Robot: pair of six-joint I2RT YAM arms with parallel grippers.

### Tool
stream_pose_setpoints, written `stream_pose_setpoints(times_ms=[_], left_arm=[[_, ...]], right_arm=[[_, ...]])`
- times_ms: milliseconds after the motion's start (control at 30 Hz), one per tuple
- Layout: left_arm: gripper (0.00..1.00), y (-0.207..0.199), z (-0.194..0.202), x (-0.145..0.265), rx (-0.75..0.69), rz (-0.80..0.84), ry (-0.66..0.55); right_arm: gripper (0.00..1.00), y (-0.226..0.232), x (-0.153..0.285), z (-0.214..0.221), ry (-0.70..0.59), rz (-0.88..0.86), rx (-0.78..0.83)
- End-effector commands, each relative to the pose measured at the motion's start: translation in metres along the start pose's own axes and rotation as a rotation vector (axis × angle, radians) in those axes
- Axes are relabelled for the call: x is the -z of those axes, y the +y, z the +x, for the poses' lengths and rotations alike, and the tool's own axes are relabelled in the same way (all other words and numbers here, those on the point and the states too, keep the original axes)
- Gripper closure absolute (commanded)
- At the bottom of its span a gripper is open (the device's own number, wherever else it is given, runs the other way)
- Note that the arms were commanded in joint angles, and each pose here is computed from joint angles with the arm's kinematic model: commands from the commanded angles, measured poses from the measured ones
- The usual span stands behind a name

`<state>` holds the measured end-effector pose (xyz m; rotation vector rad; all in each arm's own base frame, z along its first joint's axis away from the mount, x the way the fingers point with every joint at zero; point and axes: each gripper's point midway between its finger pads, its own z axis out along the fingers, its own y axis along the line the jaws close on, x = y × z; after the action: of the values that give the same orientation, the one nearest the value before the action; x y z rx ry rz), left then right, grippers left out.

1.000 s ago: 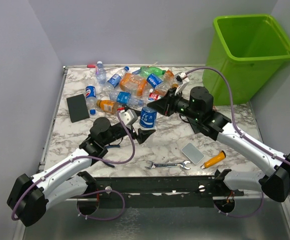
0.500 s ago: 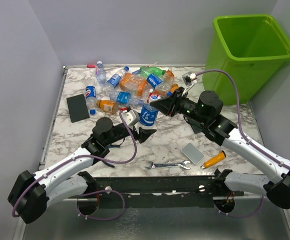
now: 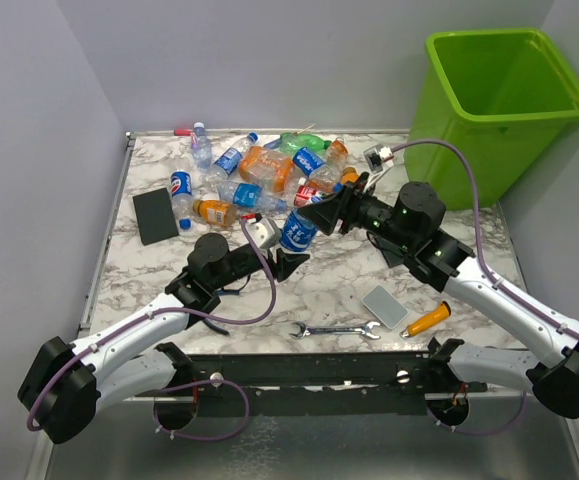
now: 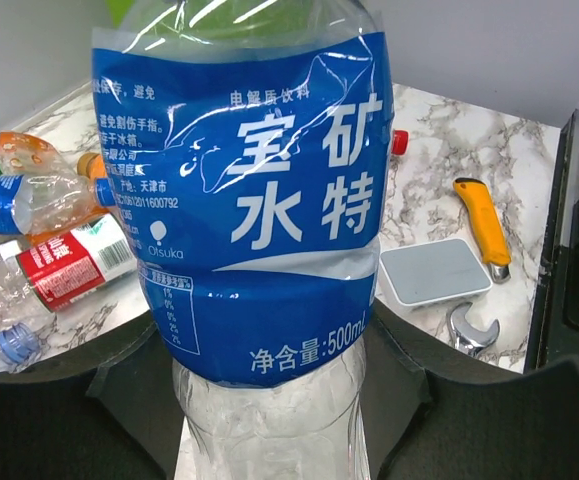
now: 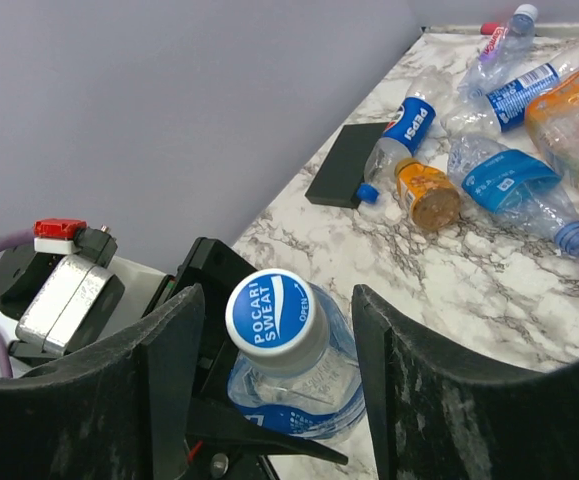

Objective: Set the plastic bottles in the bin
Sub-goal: Pick up the plastic bottle at the center of the board, then place the plastic bottle in the trash bin.

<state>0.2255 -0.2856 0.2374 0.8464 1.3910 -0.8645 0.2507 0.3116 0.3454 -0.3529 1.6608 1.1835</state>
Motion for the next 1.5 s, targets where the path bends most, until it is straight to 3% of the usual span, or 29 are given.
stream_pose_setpoints(times_ms=[0, 200, 367, 400, 467, 500, 533, 567, 633, 800, 1133, 1300, 1467], left_arm=[[0.63, 0.002, -0.007, -0.002, -0.021, -0.006, -0.018], [0.63, 0.003, -0.008, 0.0, -0.025, -0.019, -0.025], [0.62, 0.007, -0.01, 0.001, -0.031, -0.041, -0.034], [0.56, 0.008, -0.01, 0.001, -0.031, -0.048, -0.035], [0.28, 0.01, -0.011, 0.002, -0.031, -0.062, -0.04], [0.16, 0.011, -0.012, 0.002, -0.03, -0.071, -0.043], [0.05, 0.013, -0.013, 0.003, -0.03, -0.082, -0.047], [0.01, 0.014, -0.015, 0.005, -0.032, -0.092, -0.053], [0.01, 0.02, -0.02, 0.009, -0.038, -0.137, -0.071], [0.01, 0.064, -0.039, 0.035, -0.07, -0.421, -0.13], [0.01, 0.125, -0.052, 0.102, -0.045, -0.908, -0.189], [0.01, 0.136, -0.054, 0.124, -0.003, -1.041, -0.219], [0.01, 0.138, -0.057, 0.132, 0.028, -1.076, -0.249]], right_arm=[[0.35, 0.004, -0.009, -0.01, -0.015, -0.004, 0.006], [0.45, 0.001, -0.019, -0.006, 0.013, 0.005, -0.003], [0.64, -0.005, -0.017, 0.001, 0.035, 0.032, -0.007], [0.72, -0.007, -0.016, 0.002, 0.037, 0.038, -0.006], [0.94, -0.01, -0.013, 0.004, 0.042, 0.054, -0.001], [0.99, -0.012, -0.011, 0.003, 0.041, 0.07, 0.004], [1.0, -0.013, -0.008, 0.0, 0.038, 0.085, 0.016], [1.0, -0.013, -0.005, -0.007, 0.021, 0.103, 0.038], [1.0, -0.017, 0.007, -0.022, 0.009, 0.166, 0.102], [1.0, -0.019, 0.046, -0.118, -0.131, 0.414, 0.368], [1.0, -0.027, 0.15, -0.32, -0.72, 1.12, 0.655], [1.0, -0.077, 0.192, -0.386, -0.963, 1.271, 0.536], [1.0, -0.153, 0.223, -0.412, -1.103, 1.41, 0.397]])
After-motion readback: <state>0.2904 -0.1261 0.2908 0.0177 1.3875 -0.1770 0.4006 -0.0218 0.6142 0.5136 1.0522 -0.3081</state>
